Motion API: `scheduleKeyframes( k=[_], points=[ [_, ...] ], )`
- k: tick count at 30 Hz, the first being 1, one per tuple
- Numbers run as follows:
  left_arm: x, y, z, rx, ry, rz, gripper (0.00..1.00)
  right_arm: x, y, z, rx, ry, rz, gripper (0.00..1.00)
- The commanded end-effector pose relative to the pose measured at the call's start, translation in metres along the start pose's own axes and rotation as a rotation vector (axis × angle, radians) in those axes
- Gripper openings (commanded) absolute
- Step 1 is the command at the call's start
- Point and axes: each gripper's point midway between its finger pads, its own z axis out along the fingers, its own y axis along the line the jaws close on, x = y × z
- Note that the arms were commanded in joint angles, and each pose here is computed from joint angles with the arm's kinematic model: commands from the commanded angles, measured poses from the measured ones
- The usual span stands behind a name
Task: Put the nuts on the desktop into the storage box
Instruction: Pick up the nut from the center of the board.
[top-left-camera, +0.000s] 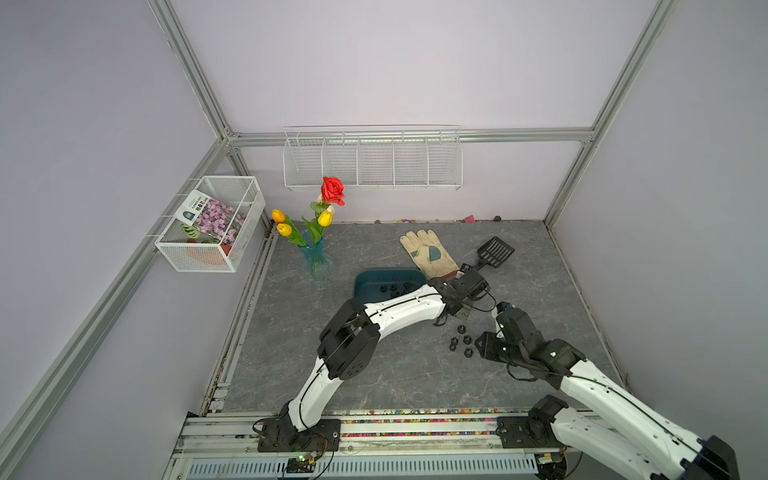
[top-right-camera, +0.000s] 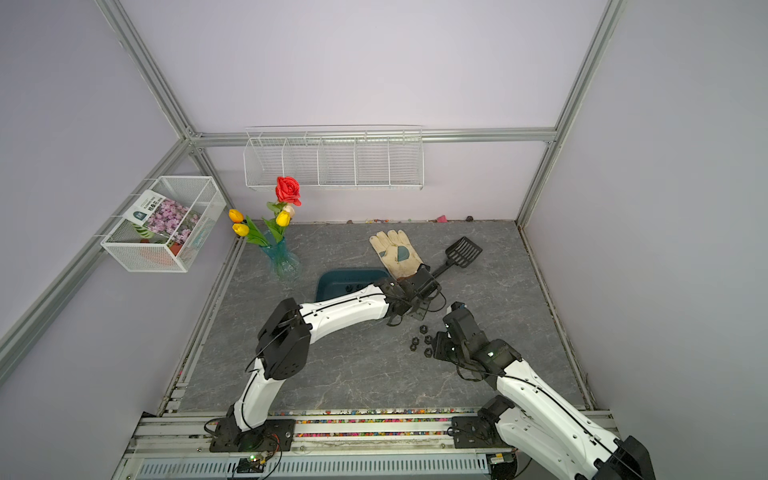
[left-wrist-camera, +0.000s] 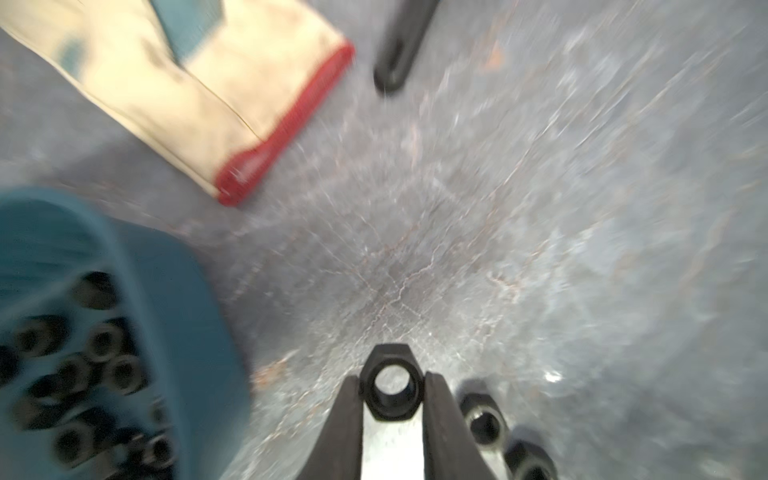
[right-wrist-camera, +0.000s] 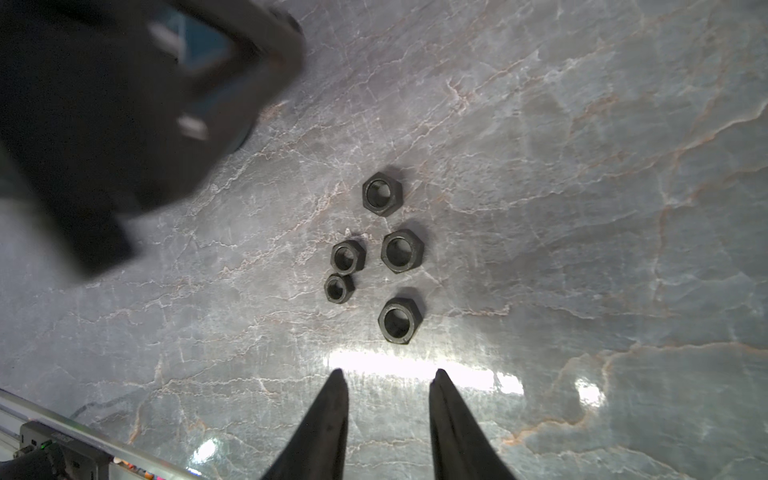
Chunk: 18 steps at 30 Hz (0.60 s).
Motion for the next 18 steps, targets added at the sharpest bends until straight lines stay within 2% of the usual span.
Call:
scheduleKeyframes(
  k=[1, 7, 18],
  points=[
    [-0.017, 0.014, -0.033, -0.041, -0.069, 0.01, 0.16, -0.011, 0.014, -0.004, -0.037, -0.006, -0.048, 0.36],
    [-0.028, 0.048, -0.063, -0.165, -0.14, -0.009, 0.17, -0.02, 0.035, 0.0, -0.096, 0.024, -0.091, 0.36],
    [-0.005, 0.125, -0.048, -0.269, -0.091, -0.119, 0.16, -0.03, 0.087, 0.024, -0.156, 0.104, -0.218, 0.36]
  ],
)
